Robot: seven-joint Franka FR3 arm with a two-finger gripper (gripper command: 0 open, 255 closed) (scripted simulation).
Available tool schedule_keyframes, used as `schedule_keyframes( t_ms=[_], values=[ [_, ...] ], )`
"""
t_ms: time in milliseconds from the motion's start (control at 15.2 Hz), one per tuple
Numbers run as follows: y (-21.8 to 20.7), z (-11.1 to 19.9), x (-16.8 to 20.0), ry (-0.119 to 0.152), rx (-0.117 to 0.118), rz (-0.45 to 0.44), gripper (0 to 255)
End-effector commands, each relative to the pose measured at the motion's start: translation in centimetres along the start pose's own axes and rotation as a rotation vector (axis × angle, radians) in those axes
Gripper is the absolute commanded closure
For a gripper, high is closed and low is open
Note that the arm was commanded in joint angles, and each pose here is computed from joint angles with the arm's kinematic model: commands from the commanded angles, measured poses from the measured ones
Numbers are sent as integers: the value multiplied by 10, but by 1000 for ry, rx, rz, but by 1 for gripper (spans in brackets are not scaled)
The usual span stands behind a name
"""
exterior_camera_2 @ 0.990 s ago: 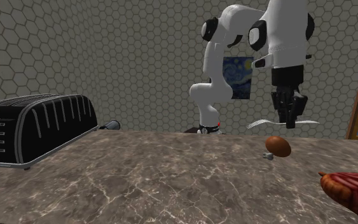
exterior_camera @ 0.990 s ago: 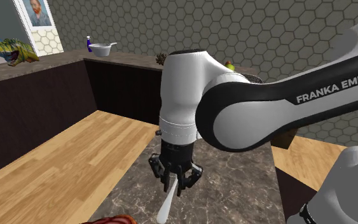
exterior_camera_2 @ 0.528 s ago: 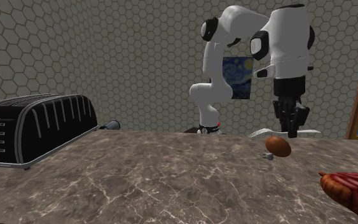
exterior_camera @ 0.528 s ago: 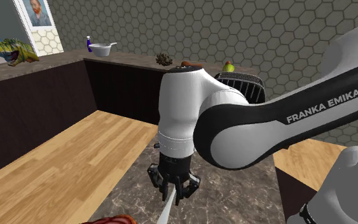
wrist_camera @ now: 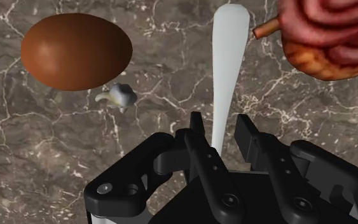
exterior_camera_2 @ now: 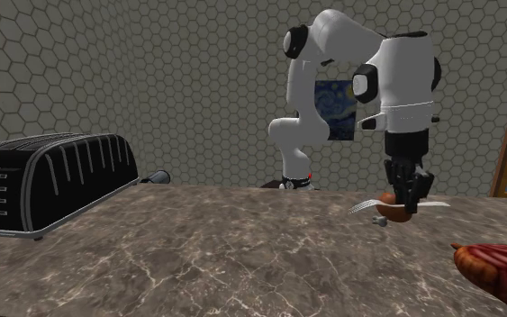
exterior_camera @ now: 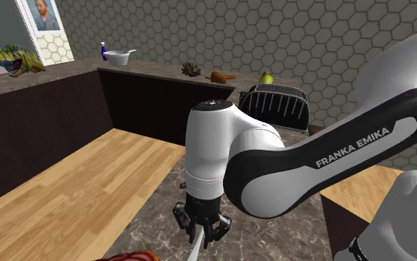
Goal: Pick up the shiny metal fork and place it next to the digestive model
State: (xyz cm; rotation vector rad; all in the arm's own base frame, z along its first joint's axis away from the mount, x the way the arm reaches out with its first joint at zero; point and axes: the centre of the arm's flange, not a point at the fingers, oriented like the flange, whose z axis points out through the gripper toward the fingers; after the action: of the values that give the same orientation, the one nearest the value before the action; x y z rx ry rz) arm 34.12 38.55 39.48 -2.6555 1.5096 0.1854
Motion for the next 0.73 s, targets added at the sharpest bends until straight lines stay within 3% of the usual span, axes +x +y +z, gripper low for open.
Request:
schedule_keyframes(
  t_ms=[0,660],
  values=[
    [0,12,1,0,1,0,255],
    [0,64,9,0,1,0,255]
  ],
)
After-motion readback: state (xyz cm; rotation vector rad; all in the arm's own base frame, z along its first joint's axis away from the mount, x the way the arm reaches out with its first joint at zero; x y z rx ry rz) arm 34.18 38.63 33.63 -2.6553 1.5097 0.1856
